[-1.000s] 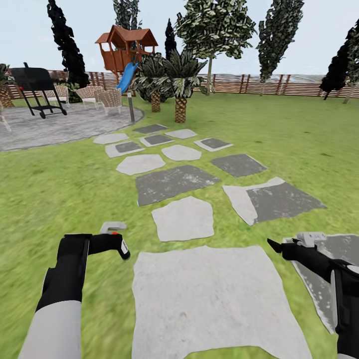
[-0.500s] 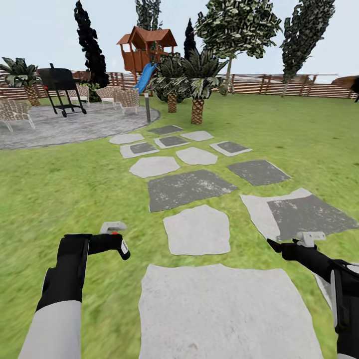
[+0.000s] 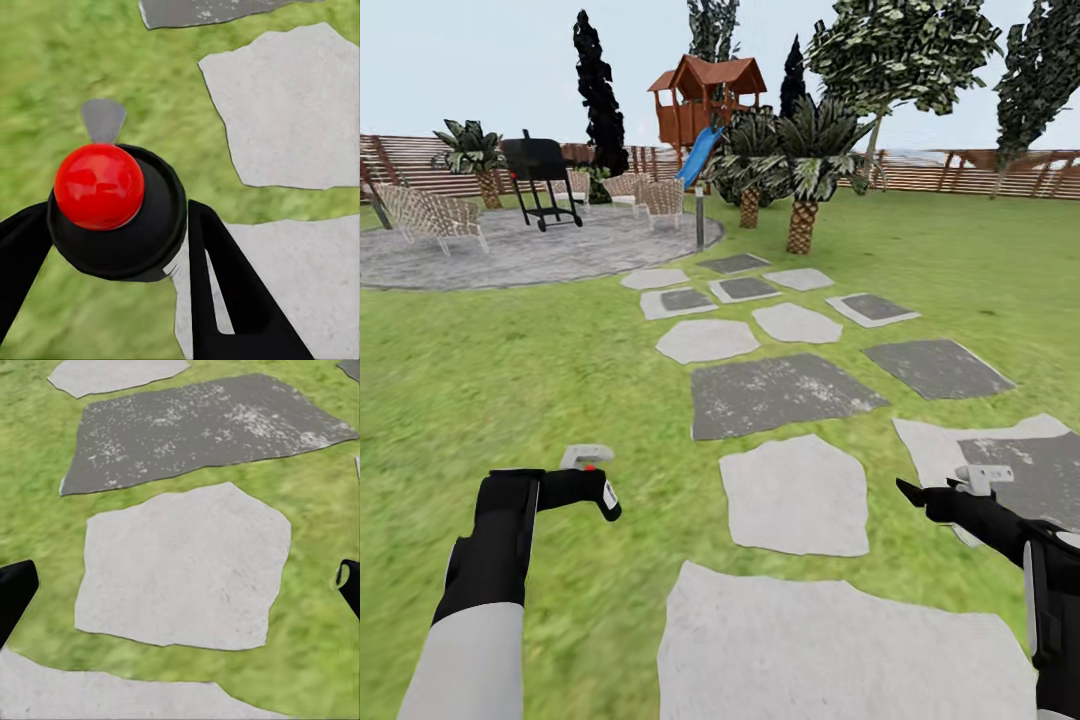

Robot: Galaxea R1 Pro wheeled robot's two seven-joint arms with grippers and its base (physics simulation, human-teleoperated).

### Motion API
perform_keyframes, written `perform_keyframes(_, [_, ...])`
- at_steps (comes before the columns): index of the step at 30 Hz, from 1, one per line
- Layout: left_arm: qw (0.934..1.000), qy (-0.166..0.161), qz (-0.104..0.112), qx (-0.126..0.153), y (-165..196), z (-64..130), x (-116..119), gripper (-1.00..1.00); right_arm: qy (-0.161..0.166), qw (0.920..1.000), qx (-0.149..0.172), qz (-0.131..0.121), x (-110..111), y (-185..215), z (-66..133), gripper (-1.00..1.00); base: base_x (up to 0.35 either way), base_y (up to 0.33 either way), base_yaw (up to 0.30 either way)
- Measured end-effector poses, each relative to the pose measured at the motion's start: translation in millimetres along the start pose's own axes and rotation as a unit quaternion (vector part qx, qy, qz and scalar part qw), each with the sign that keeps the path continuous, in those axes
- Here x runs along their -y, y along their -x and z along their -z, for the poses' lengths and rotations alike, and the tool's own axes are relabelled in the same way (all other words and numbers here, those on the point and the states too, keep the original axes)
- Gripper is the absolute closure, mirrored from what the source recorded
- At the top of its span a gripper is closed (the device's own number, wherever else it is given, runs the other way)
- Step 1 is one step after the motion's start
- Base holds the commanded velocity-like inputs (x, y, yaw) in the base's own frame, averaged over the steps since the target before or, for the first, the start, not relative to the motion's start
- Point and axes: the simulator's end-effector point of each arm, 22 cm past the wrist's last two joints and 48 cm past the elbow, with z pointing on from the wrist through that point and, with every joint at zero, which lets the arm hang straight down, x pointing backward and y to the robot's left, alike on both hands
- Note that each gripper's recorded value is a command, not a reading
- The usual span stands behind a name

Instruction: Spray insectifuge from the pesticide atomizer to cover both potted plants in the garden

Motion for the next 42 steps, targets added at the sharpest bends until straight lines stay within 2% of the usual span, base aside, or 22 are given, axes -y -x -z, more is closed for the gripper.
perform_keyframes(15, [1.0000, -0.008, 0.002, 0.001, 0.3, -2.3, 9.6, 1.00, 0.000, 1.0000, 0.000, 0.000, 0.4, -0.2, 0.2, -1.00, 0.335, 0.000, 0.247])
perform_keyframes(27, [1.0000, -0.008, 0.003, 0.001, 0.0, -2.5, 9.6, 1.00, 0.000, 1.0000, 0.000, 0.000, 0.3, 0.1, 0.1, -1.00, 0.327, 0.000, 0.034])
perform_keyframes(42, [1.0000, -0.007, -0.001, 0.001, -2.6, -5.4, 9.1, 1.00, -0.001, 1.0000, 0.000, 0.000, 1.3, -4.5, -1.2, -1.00, 0.034, 0.000, 0.000])
